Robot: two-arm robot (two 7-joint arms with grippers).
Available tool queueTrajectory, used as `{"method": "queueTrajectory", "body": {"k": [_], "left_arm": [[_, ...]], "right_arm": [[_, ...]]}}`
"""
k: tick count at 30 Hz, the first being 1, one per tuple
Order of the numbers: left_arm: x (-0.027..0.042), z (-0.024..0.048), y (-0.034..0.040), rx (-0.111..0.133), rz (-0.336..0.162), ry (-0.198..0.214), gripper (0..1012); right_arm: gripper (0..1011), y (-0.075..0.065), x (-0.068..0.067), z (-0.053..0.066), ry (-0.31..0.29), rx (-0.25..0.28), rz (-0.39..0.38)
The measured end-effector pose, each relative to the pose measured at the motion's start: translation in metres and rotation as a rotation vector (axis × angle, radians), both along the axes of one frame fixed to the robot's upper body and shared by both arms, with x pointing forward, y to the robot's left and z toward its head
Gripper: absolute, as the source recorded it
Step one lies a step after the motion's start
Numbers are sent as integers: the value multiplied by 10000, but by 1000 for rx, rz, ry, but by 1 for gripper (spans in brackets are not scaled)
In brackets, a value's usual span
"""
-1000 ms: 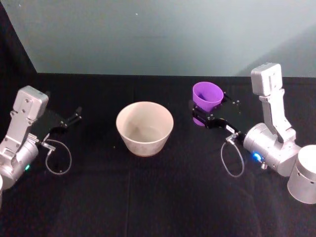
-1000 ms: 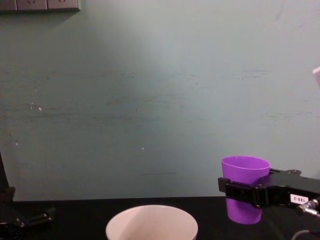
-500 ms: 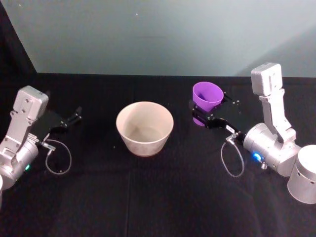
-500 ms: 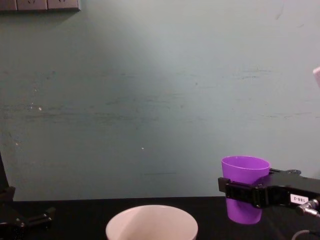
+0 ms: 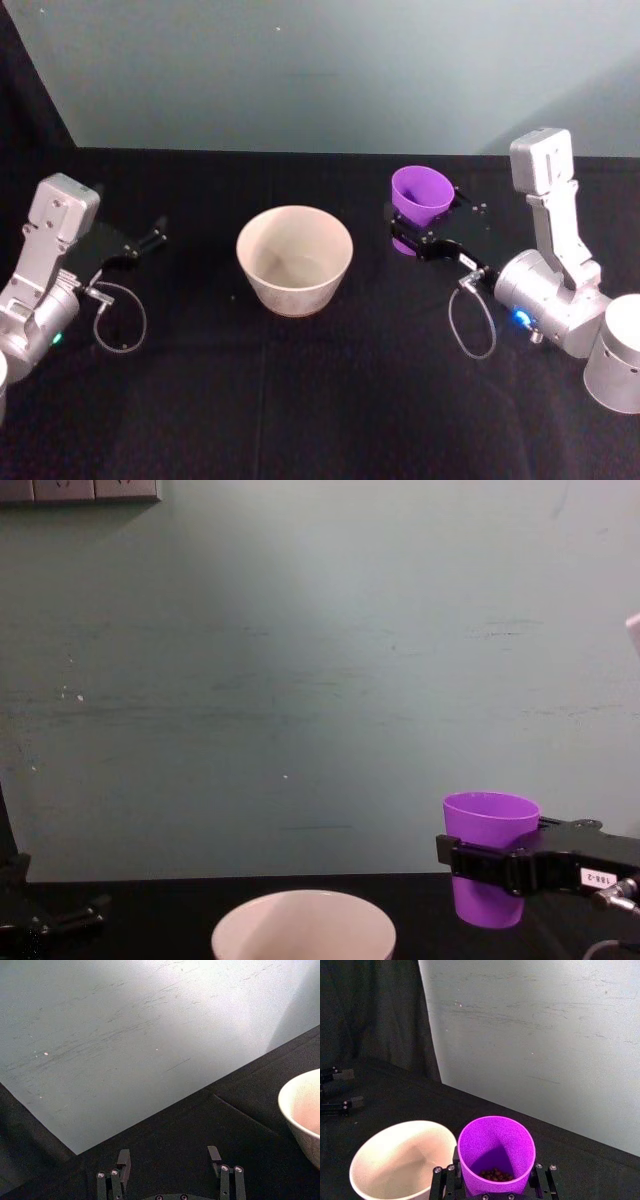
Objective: Pick up the cup and pour the mung beans from the cup into the bowl.
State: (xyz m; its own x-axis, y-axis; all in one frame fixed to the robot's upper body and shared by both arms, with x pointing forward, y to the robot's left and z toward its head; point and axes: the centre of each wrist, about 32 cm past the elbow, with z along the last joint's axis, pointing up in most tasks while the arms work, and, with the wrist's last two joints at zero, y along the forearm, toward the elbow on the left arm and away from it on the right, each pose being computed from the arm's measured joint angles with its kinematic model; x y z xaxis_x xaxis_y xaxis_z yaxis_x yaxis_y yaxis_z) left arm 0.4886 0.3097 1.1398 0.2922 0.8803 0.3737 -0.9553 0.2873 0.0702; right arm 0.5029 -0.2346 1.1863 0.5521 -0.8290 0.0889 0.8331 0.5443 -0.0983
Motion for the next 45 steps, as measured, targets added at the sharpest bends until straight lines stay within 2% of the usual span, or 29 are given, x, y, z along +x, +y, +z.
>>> {"method": "queueTrajectory", "body": {"k": [45], "left_arm": [[0, 0, 0, 0, 0, 0, 1000]], "right_arm": [[718, 0, 0, 0, 0, 0, 0]]}}
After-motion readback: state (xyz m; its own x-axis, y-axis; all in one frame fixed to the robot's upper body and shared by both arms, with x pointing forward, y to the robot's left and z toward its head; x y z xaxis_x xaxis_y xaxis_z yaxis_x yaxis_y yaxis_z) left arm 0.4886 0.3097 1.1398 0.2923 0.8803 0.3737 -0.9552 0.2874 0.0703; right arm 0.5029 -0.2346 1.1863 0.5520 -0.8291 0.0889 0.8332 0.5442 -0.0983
